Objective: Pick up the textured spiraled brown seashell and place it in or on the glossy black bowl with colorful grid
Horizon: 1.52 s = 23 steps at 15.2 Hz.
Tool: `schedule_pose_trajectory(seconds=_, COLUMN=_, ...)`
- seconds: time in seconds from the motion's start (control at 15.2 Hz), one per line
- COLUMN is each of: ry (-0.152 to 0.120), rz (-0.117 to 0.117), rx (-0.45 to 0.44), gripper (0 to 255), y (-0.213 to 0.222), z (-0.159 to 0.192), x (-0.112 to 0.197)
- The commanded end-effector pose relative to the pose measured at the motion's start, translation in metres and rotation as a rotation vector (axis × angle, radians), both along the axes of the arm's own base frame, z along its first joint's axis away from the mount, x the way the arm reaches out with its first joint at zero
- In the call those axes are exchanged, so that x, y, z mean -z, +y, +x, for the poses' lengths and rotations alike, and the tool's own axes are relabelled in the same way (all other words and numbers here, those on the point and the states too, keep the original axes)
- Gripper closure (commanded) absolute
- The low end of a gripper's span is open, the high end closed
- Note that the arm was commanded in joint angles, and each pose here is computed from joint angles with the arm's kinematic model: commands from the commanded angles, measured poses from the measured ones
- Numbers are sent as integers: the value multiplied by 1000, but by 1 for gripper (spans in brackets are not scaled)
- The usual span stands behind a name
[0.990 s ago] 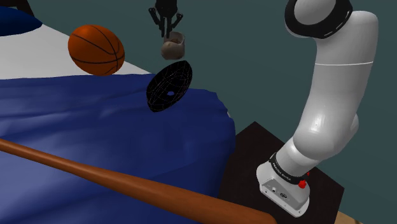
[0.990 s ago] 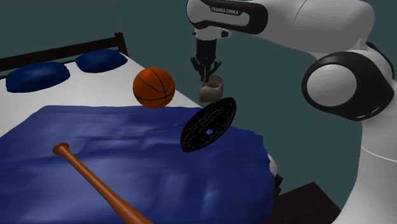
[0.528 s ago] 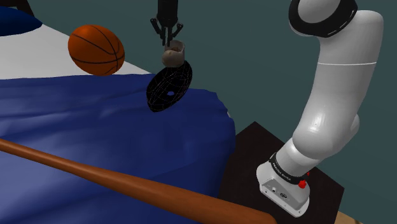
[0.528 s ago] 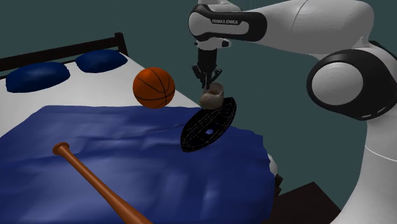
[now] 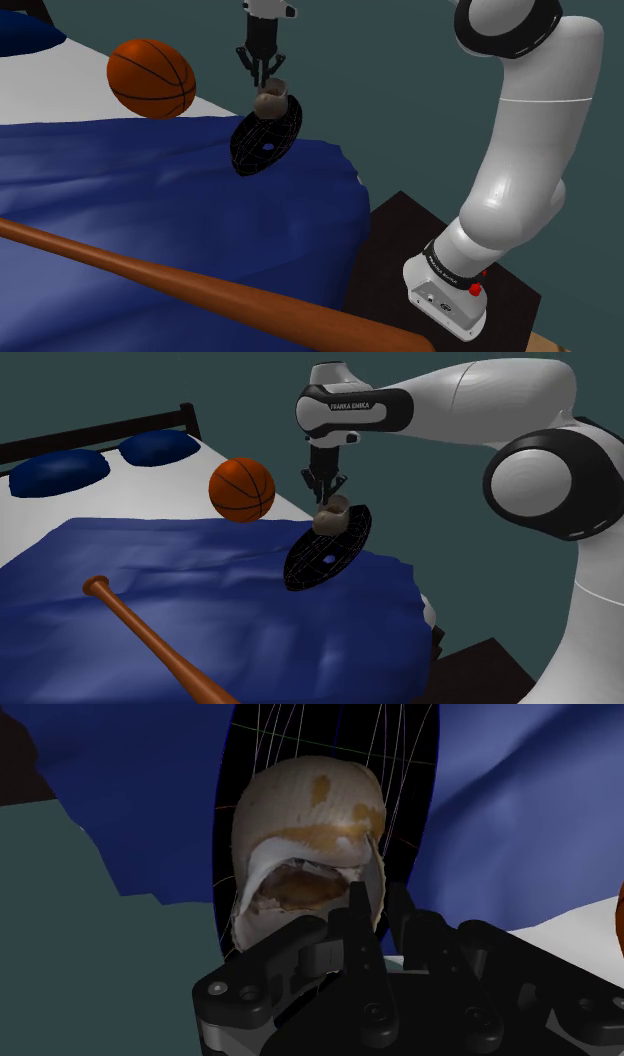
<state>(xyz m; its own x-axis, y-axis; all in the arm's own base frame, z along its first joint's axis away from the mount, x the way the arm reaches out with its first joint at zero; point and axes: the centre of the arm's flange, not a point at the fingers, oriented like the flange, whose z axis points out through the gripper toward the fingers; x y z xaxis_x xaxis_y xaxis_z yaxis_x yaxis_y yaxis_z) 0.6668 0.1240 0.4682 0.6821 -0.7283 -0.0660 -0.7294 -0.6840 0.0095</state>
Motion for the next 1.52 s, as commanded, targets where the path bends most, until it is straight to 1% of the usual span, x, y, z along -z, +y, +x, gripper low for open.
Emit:
schedule_pose_trajectory(seconds=0.0, ry=-1, rz=0, rx=0, gripper=255, y=-1, z=0, x=10)
schedule_pose_trajectory(seconds=0.2, ry=-1, rz=0, rx=0, gripper=255, y=-1, z=0, x=25)
schedule_pose_trajectory(seconds=0.73, ry=-1, rz=0, rx=0, gripper=255, y=-1, z=0, x=25)
schedule_pose_trajectory(seconds=0.79, ry=-1, rz=0, rx=0, gripper=0, y=-1, z=0, x=25)
schedule_pose_trajectory(seconds=1.12, ry=-1, rz=0, rx=0, gripper=0, y=-1, z=0, x=25)
schedule_pose_trajectory(seconds=1.39, ry=-1, rz=0, rx=0, gripper=0, y=-3, z=3, x=-24)
schedule_pose_trajectory(seconds=1.45, ry=-1, rz=0, rx=0, gripper=0, y=-3, z=3, x=-24)
